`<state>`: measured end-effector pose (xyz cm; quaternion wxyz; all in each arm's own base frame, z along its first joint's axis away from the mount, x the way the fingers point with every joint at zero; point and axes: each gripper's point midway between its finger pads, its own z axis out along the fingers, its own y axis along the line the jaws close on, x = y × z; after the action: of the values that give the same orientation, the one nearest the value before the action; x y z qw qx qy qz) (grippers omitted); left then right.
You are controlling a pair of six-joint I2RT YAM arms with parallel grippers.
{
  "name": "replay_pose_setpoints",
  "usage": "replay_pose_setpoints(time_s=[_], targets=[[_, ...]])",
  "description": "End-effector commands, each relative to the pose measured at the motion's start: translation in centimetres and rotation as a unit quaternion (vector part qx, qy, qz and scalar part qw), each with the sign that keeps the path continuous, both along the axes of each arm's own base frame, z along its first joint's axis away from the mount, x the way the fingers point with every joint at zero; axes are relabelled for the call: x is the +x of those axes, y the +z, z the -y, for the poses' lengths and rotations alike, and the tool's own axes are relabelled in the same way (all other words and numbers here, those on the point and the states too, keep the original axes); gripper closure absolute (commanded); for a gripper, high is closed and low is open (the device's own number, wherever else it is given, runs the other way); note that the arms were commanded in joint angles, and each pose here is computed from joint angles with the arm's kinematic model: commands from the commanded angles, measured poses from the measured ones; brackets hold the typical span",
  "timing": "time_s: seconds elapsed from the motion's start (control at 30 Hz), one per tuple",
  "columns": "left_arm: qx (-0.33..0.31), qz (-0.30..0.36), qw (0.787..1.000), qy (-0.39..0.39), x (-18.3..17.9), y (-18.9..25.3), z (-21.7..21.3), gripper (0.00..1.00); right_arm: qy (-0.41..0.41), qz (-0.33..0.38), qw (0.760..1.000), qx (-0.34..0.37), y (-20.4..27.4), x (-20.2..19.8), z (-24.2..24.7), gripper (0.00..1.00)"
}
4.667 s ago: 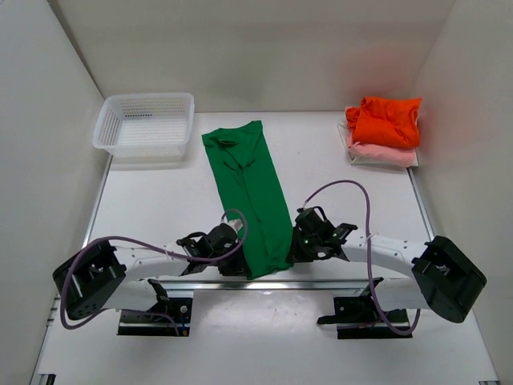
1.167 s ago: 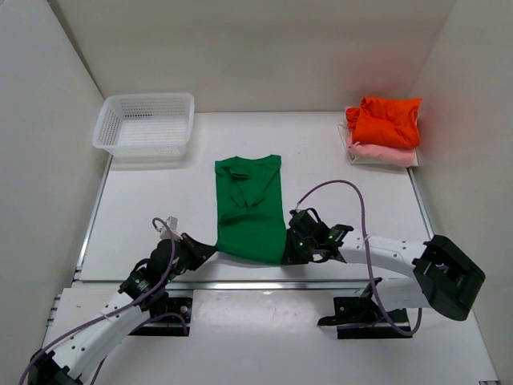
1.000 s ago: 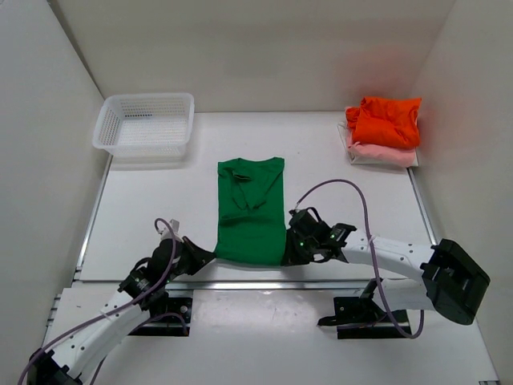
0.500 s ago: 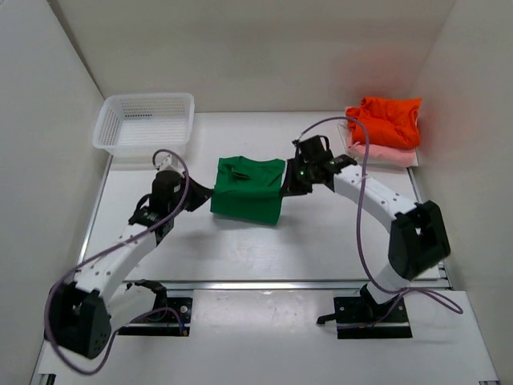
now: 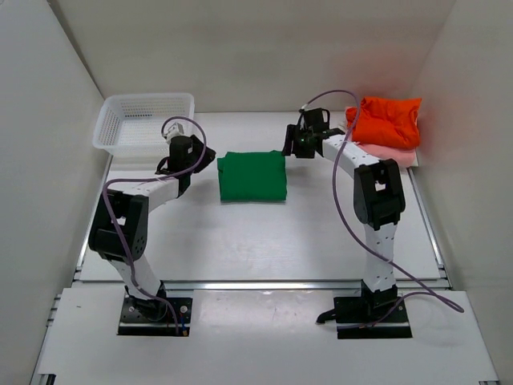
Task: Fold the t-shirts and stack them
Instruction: Fold the long partially folded tshirt into a neat square
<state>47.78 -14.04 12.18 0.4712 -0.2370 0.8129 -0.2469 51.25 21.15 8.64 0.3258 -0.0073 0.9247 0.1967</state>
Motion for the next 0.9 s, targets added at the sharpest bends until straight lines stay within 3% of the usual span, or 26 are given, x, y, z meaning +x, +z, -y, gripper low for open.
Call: replay_pose_setpoints(time_s=[0.0, 0.03, 0.13, 0.33, 0.43, 0.5, 0.6, 0.77, 0.87], targets=[[-0.010, 0.108, 0.993, 0.047, 1.3, 6.8, -1.6, 0.46, -0.031, 0.142, 0.989, -0.018, 6.3, 3.2, 1.8, 0.35], [-0.007, 0.099, 0.994, 0.035, 1.1, 6.5, -1.3, 0.46, -0.033, 0.137, 0.990, -0.026, 5.2, 2.5, 2.1, 0.17], [-0.013, 0.088, 0.996, 0.001, -0.2, 5.1, 0.6, 0.51, -0.016, 0.130, 0.991, 0.005, 5.0, 0.0, 1.7, 0.01], [-0.027, 0.020, 0.998, -0.061, 1.8, 1.2, 5.8, 0.52, 0.009, 0.030, 0.996, 0.086, 0.6, -3.3, -0.5, 0.01], [0.004, -0.118, 0.992, -0.047, 1.4, -6.7, 5.8, 0.56, 0.008, -0.019, 0.995, 0.094, -1.5, -3.0, -2.1, 0.00], [-0.006, -0.170, 0.984, -0.048, 0.4, -9.5, 5.4, 0.59, 0.007, -0.065, 0.994, 0.084, -3.6, -3.0, -3.3, 0.01], [-0.057, -0.177, 0.982, -0.029, -0.6, -10.7, 4.9, 0.69, 0.028, -0.153, 0.985, 0.072, -6.3, -4.4, -5.3, 0.01], [-0.046, -0.189, 0.981, -0.020, -1.8, -11.8, 3.9, 0.68, 0.057, -0.213, 0.975, 0.013, -8.5, -6.4, -8.0, 0.01], [-0.056, -0.187, 0.981, -0.020, -2.0, -11.7, 3.8, 0.68, 0.083, -0.241, 0.966, 0.031, -8.3, -8.4, -9.5, 0.04]])
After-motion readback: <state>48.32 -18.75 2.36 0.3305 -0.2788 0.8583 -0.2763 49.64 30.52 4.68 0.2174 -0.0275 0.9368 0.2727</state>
